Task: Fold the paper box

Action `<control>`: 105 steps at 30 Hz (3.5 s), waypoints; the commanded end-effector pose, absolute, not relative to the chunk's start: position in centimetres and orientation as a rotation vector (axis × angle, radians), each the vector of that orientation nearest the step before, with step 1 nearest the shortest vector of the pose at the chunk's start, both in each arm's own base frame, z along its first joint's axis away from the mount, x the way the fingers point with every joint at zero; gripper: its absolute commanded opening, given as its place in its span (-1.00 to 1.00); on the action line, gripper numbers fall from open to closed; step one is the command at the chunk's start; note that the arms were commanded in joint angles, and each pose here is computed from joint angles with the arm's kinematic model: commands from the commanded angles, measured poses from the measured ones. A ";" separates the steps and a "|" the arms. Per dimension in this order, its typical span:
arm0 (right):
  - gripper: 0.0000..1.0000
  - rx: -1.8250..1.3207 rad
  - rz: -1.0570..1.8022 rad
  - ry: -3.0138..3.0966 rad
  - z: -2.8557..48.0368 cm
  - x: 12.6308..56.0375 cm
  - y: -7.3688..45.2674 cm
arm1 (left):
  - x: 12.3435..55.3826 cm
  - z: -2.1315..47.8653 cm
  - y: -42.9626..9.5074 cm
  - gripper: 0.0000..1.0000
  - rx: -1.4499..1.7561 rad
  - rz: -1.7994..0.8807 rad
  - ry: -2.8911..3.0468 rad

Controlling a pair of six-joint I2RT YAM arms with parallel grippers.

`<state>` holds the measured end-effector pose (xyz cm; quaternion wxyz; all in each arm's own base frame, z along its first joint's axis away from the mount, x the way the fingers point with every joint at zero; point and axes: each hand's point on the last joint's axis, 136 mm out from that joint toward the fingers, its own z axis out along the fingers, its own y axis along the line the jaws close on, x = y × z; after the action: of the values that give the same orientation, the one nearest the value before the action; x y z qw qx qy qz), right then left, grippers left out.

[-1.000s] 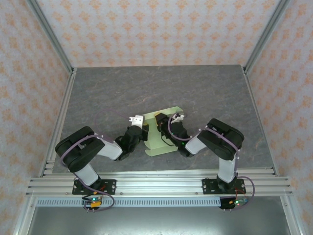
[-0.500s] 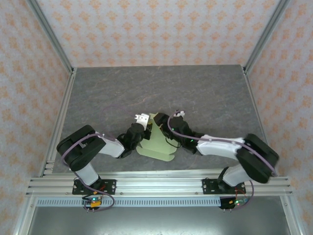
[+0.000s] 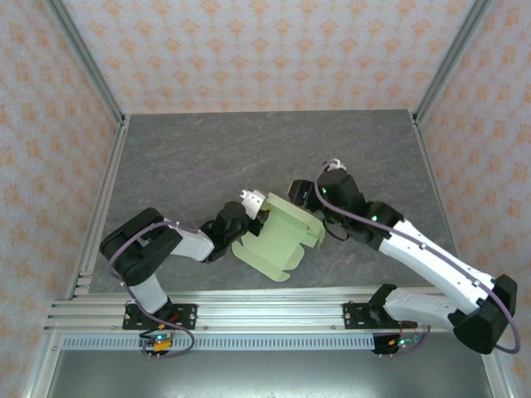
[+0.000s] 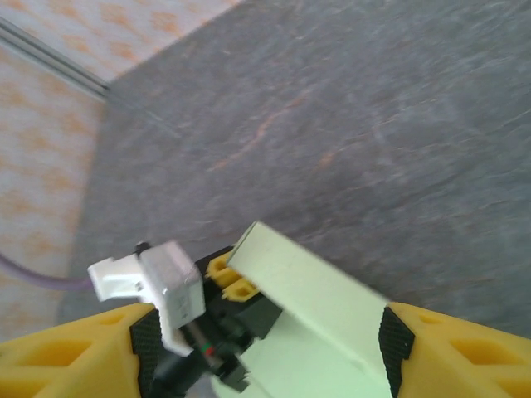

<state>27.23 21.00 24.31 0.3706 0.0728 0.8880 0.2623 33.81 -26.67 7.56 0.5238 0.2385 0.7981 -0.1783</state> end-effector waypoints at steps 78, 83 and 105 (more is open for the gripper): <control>-0.02 -0.233 0.755 2.745 9.3 29.1 26.1 | 35.6 4.6 -28.3 -1.00 0.572 -0.330 1.814; -0.01 -0.202 0.765 2.715 10.0 29.0 26.0 | 35.9 4.7 -27.1 -1.00 0.522 -0.268 1.832; 0.49 -0.250 0.389 2.056 20.5 27.8 15.5 | 35.3 10.0 -23.5 -1.00 0.356 -0.343 1.928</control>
<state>26.66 17.47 18.57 0.4179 -0.0972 0.8792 0.2074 35.75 -24.61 10.76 0.5715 0.1666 0.7897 -0.1481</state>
